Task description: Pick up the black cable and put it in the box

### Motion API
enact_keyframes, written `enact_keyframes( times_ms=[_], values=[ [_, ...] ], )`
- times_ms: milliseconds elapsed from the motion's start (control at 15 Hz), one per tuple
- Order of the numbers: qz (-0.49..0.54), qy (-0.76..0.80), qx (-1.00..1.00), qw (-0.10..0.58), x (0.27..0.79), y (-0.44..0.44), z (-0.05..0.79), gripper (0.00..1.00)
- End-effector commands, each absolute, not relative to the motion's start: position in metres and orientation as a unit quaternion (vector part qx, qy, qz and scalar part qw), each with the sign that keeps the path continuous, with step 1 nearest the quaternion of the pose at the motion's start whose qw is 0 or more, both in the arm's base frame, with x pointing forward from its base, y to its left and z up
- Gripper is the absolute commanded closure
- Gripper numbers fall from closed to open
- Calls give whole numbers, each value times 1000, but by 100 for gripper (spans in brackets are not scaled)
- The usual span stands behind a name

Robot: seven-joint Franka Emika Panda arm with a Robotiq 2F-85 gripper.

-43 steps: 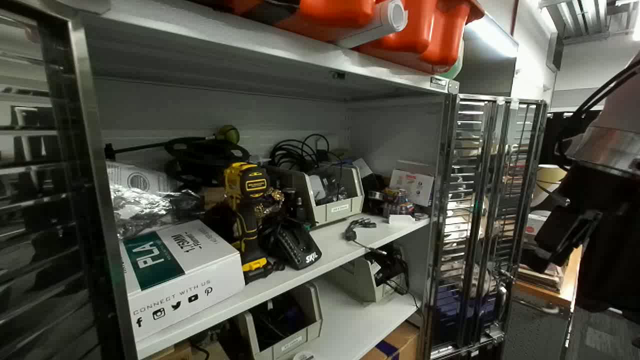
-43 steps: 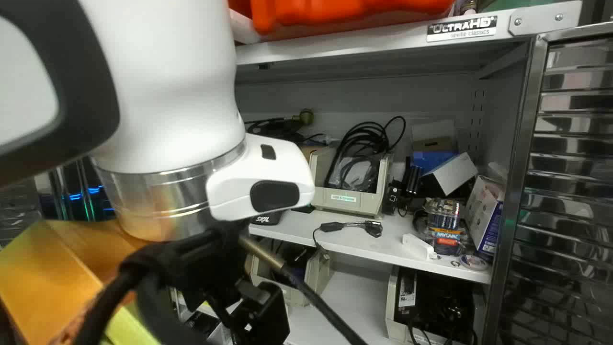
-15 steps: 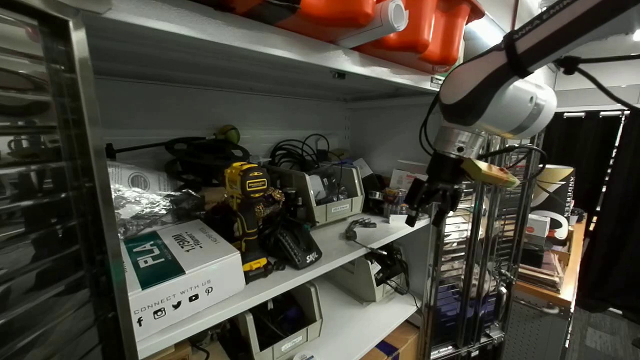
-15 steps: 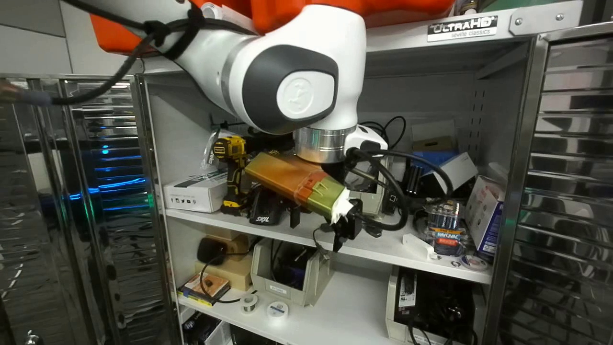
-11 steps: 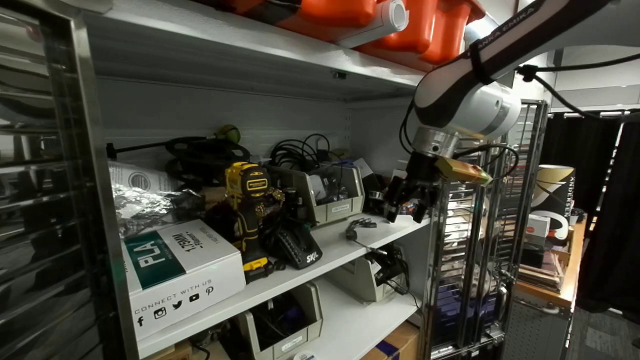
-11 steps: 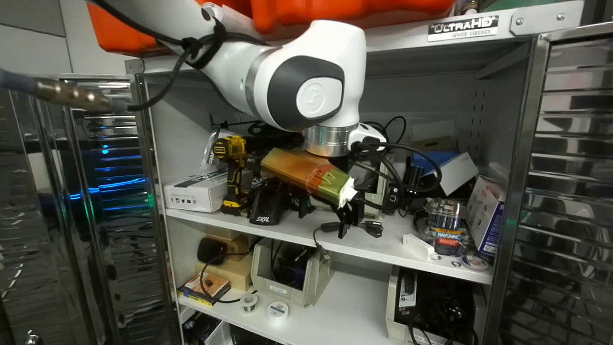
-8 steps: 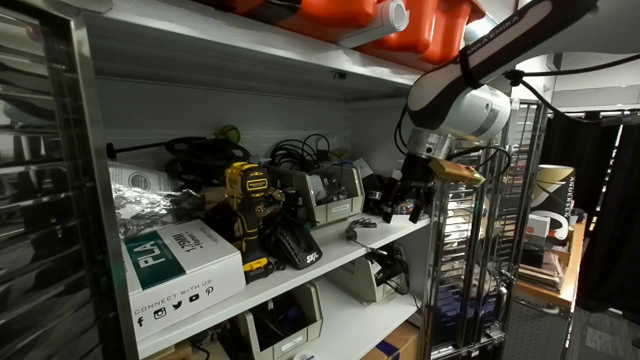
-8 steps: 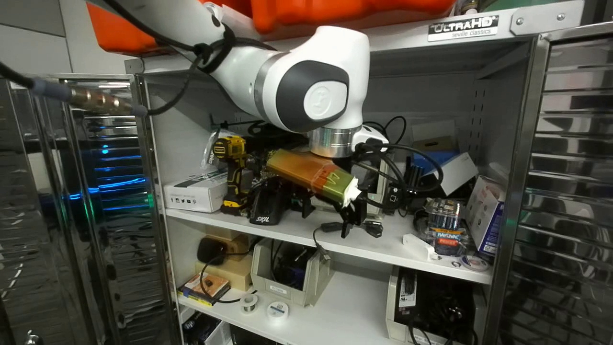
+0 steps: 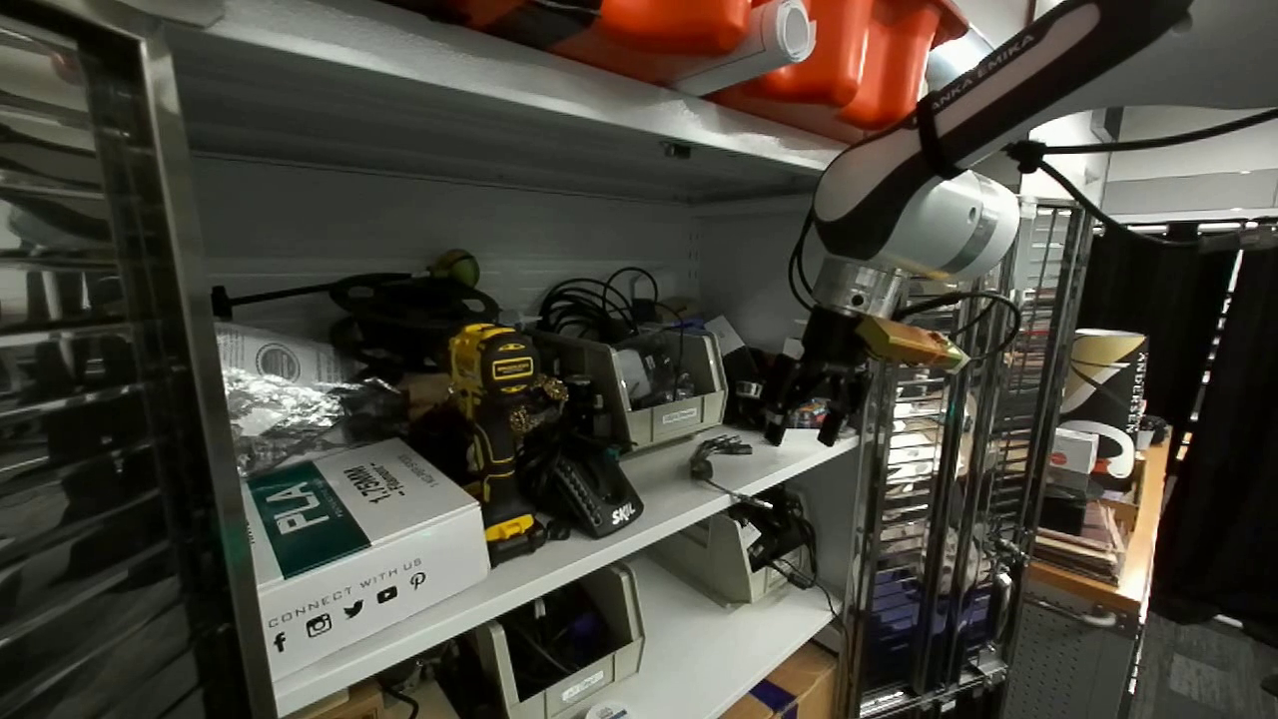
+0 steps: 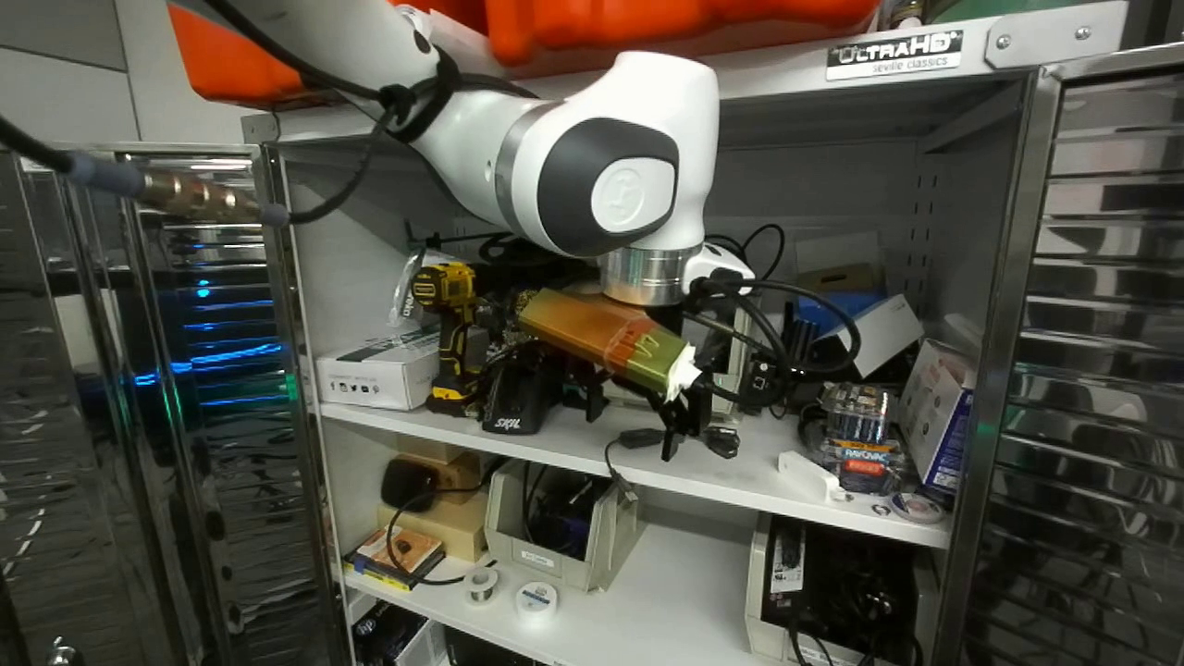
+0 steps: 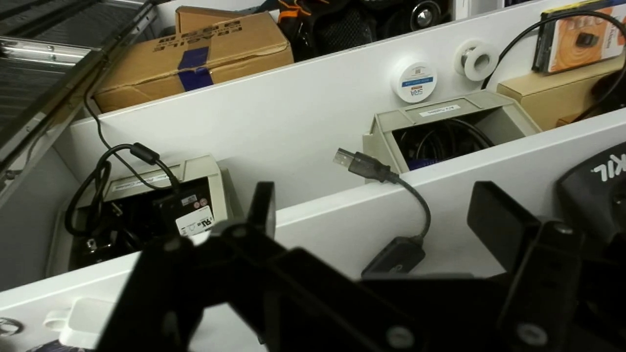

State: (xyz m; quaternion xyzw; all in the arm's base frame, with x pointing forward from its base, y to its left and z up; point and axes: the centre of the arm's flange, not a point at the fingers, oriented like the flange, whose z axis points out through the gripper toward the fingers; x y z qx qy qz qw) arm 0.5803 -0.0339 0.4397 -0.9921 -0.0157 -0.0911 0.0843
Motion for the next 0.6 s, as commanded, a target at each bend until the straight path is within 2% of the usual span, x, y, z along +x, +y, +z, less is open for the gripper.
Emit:
enact_keyframes(
  times_ms=[0,533],
  values=[
    [-106,-12,-990,90,611,-30,444,0],
    [-81,6,-992,95,695,6,443,0]
  ],
)
